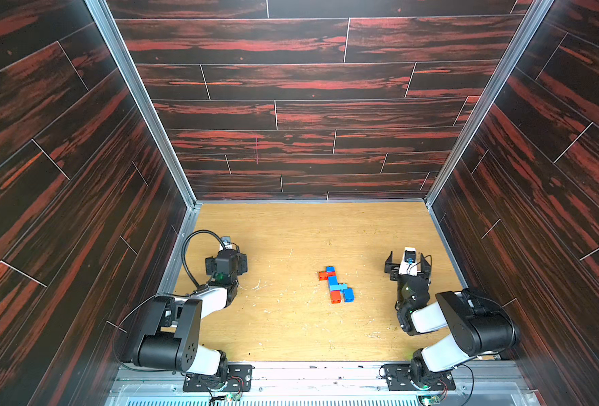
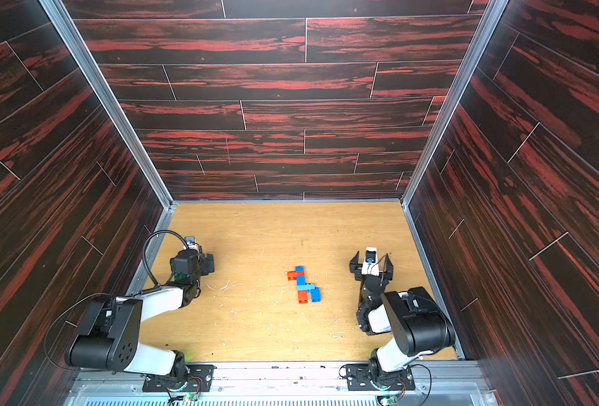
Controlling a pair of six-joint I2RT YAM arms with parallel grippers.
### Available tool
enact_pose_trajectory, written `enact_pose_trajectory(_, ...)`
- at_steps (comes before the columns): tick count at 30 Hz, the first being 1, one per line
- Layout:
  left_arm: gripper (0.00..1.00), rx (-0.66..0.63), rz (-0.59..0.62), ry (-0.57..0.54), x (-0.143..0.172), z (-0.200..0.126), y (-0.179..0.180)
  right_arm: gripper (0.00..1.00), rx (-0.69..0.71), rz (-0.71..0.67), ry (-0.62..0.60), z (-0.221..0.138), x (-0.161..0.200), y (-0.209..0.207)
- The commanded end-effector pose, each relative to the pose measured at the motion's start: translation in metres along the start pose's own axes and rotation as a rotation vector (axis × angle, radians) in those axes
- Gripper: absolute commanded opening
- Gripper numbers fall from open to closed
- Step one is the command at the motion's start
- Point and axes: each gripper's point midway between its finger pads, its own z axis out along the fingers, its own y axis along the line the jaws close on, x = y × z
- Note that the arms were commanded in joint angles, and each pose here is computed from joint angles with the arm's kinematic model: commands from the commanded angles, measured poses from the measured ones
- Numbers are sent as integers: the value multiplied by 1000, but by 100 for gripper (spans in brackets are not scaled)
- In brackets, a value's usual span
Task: Assemble a giraffe with lego
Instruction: Reset both arms
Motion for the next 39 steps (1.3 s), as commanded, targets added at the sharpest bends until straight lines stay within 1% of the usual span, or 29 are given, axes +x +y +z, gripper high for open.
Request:
enact_pose_trajectory(1,100,13,-88,-139,-17,-4,5,99,-17,103,-28,3,-6,-8)
enact_pose_trajectory(3,100,1,-113,-175,-12,-5,9,99,-16,145,-31,3,-4,-16)
enact_pose_trajectory(4,100,5,-121,-167,-7,-3,9,99,-24,157,-24,3,-2,-16)
enact_pose_trajectory(6,100,13,-129,-189,-8,0,9,97,-58,183,34,12,11,-16)
enact_pose_trajectory(8,100,19,-134,-163,-6,1,10,99,-84,182,78,26,17,-11)
enact_pose_trajectory(9,100,7,-149,-145,-5,4,15,99,-134,168,142,32,24,-2)
enact_pose_trajectory(11,100,-44,-193,-106,-4,12,27,99,-156,194,154,37,25,-3)
enact_pose_trajectory(12,100,-43,-193,-101,-4,13,27,99,-166,200,169,38,27,-3)
enact_pose_trajectory(16,100,-44,-194,-101,-4,13,27,99,-168,226,177,41,28,-7)
enact_pose_trajectory(39,100,-40,-188,-103,-4,12,27,99,-173,227,183,41,30,-6)
